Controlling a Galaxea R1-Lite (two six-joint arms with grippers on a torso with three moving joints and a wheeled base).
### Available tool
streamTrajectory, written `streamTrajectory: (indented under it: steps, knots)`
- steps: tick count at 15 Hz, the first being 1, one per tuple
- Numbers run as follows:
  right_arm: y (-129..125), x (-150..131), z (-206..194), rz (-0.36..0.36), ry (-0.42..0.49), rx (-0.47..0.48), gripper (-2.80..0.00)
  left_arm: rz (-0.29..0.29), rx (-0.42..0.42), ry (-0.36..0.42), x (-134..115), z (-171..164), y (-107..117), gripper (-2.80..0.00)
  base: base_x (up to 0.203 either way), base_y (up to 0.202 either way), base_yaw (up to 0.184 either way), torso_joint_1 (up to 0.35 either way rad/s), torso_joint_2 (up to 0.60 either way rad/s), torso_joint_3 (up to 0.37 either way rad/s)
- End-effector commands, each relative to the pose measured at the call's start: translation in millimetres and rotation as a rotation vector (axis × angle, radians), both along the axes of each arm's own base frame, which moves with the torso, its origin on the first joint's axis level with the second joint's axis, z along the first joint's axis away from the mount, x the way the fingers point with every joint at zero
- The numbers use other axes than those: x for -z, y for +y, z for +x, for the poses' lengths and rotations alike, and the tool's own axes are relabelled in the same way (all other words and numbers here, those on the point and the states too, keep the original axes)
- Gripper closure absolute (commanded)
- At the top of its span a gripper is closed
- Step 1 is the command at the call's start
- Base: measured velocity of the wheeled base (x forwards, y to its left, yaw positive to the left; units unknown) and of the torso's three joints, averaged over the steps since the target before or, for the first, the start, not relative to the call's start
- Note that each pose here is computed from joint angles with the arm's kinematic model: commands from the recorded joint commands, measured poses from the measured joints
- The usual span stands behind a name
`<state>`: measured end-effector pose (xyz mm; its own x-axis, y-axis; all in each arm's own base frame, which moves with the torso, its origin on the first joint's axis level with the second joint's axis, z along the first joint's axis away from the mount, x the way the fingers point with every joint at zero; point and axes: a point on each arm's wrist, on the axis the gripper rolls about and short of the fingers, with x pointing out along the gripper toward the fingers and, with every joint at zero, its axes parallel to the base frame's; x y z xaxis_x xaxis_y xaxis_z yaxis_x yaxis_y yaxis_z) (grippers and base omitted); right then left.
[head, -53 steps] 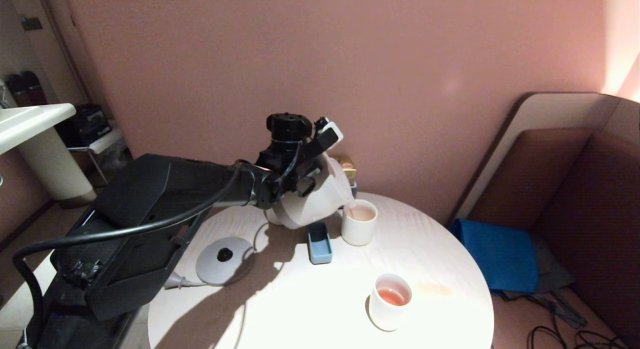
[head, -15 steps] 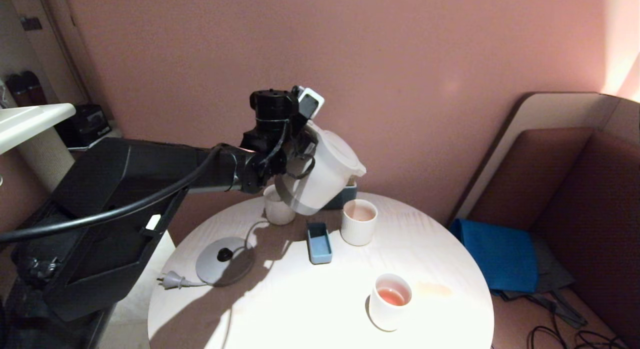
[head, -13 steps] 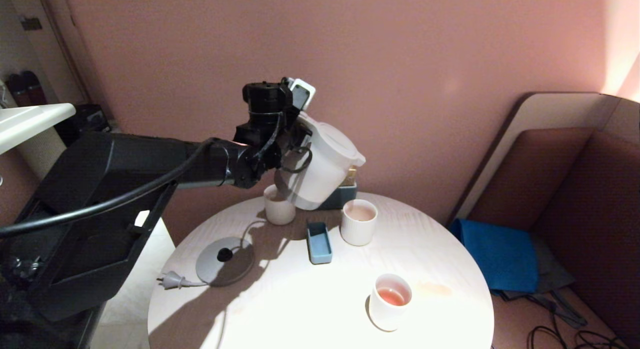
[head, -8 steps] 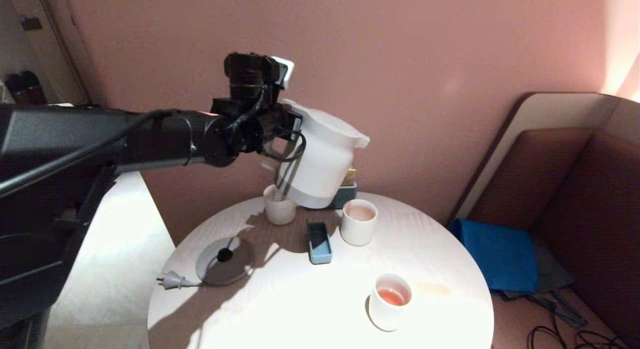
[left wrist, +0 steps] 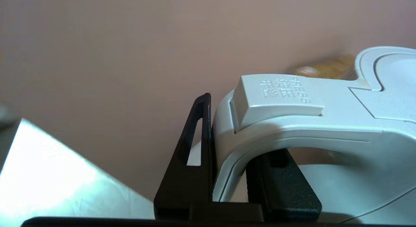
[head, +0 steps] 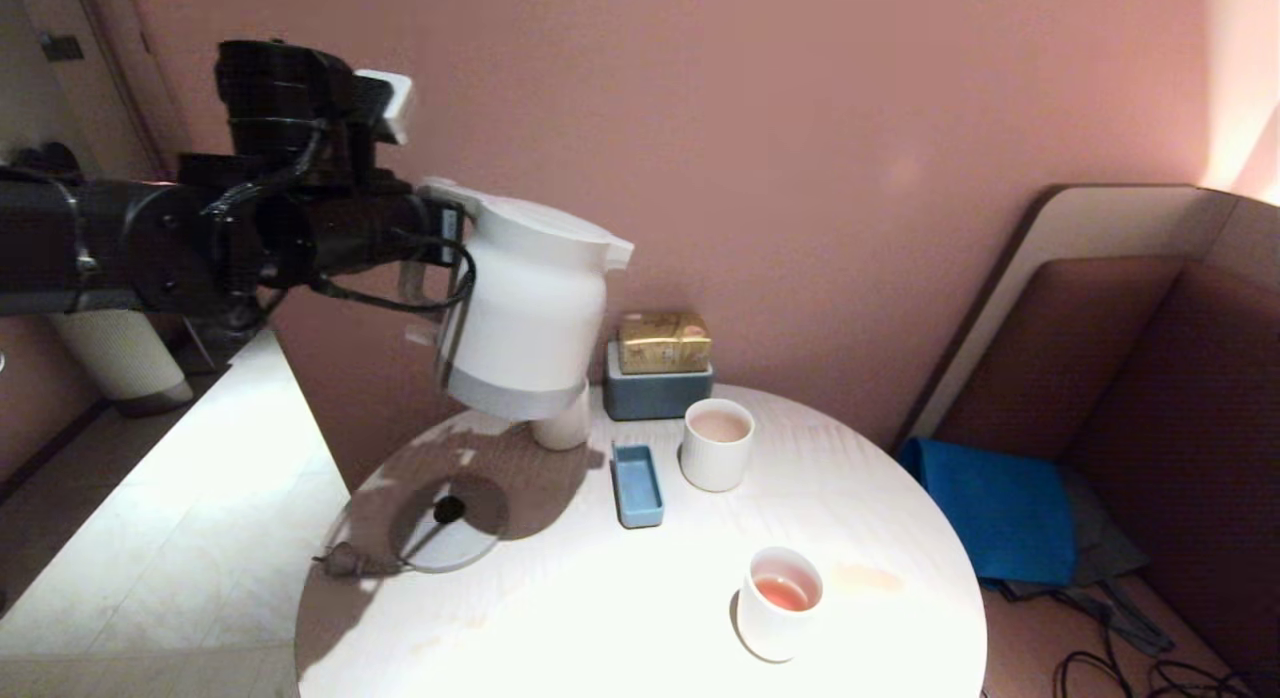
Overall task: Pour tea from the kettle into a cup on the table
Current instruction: Put down the kettle on the table
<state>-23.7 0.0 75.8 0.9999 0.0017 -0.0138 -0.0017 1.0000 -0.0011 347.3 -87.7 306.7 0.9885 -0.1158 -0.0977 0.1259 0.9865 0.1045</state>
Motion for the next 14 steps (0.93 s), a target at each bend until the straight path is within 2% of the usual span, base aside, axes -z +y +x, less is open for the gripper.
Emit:
streamTrajectory:
  steps: [1,7,12,14]
  knots:
    - [0,0,0,0.000,0.002,-0.001,0.00,-0.055,-0.057,-0.045,-12,-28,43,0.00,0.000,0.000,0.000,0.000,0.00,0.000]
    - [0,0,0,0.000,0.002,0.000,0.00,-0.069,-0.110,0.002,49,-58,84,0.00,0.000,0.000,0.000,0.000,0.00,0.000]
    - [0,0,0,0.000,0.002,0.000,0.00,-0.073,-0.136,-0.017,109,-84,97,0.00,0.000,0.000,0.000,0.000,0.00,0.000]
    - [0,0,0,0.000,0.002,0.000,0.00,-0.085,-0.144,-0.042,126,-83,99,0.00,0.000,0.000,0.000,0.000,0.00,0.000]
